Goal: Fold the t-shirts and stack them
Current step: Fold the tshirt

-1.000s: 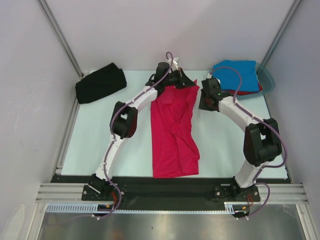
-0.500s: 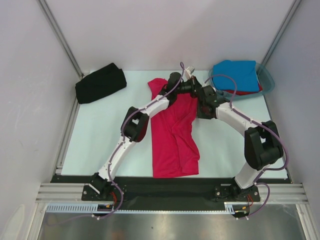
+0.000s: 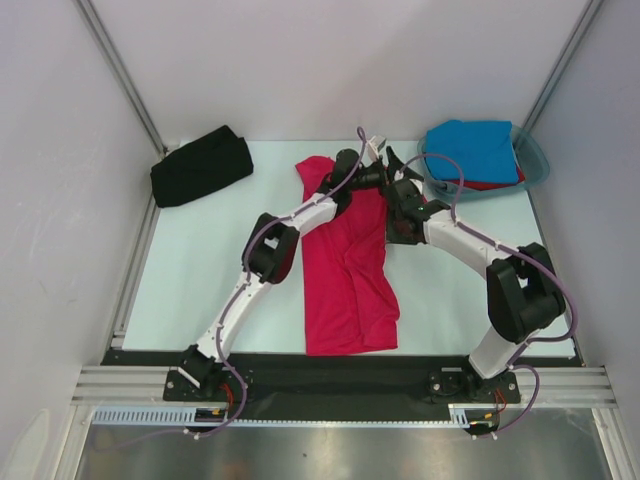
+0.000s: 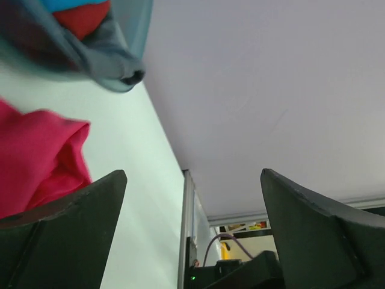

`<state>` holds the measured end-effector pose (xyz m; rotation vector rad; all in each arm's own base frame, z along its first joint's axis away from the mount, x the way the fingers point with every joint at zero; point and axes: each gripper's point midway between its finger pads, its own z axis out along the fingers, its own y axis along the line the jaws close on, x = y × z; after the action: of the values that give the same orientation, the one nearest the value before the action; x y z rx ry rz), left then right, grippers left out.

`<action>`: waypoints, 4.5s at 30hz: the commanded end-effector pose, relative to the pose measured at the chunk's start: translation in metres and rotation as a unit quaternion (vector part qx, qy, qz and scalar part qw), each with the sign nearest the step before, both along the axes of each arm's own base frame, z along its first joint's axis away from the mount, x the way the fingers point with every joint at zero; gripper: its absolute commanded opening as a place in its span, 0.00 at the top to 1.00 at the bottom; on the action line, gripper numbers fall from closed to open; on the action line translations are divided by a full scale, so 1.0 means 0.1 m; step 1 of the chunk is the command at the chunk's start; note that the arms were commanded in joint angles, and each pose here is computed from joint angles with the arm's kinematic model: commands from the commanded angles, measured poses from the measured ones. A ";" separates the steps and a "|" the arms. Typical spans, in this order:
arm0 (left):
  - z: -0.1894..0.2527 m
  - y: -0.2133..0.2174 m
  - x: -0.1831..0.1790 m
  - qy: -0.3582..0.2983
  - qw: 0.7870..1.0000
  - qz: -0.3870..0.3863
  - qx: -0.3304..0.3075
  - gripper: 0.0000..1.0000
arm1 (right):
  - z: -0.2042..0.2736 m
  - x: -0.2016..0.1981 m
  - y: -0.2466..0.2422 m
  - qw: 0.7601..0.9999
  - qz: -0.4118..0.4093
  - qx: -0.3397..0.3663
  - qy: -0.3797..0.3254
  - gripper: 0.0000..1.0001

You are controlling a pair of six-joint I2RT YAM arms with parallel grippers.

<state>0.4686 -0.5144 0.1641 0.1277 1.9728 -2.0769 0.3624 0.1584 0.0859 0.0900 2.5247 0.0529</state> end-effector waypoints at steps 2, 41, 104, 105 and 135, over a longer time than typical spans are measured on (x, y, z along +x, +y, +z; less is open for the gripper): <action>0.49 0.38 0.06 -0.099 0.994 0.043 0.036 0.00 | 0.35 0.01 0.05 0.999 -0.003 0.010 -0.043 0.60; -1.27 2.54 0.74 -0.097 0.744 0.223 0.622 0.00 | 0.44 -0.01 0.01 0.999 0.000 -0.003 -0.054 0.59; -0.01 3.63 0.39 -0.107 0.741 0.381 0.542 0.00 | 0.10 2.07 1.63 0.845 0.131 0.518 0.001 0.57; -0.01 3.63 0.39 -0.106 0.742 0.381 0.541 0.00 | 0.06 2.08 1.62 0.844 0.130 0.520 0.004 0.58; -0.02 3.68 0.41 -0.103 0.745 0.373 0.543 0.00 | -0.45 2.35 1.74 0.892 0.101 0.442 -0.002 0.67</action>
<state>0.5022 -0.1490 0.1355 -0.1682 2.3211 -0.2404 0.5926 0.3262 0.0410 0.1825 2.2954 1.2777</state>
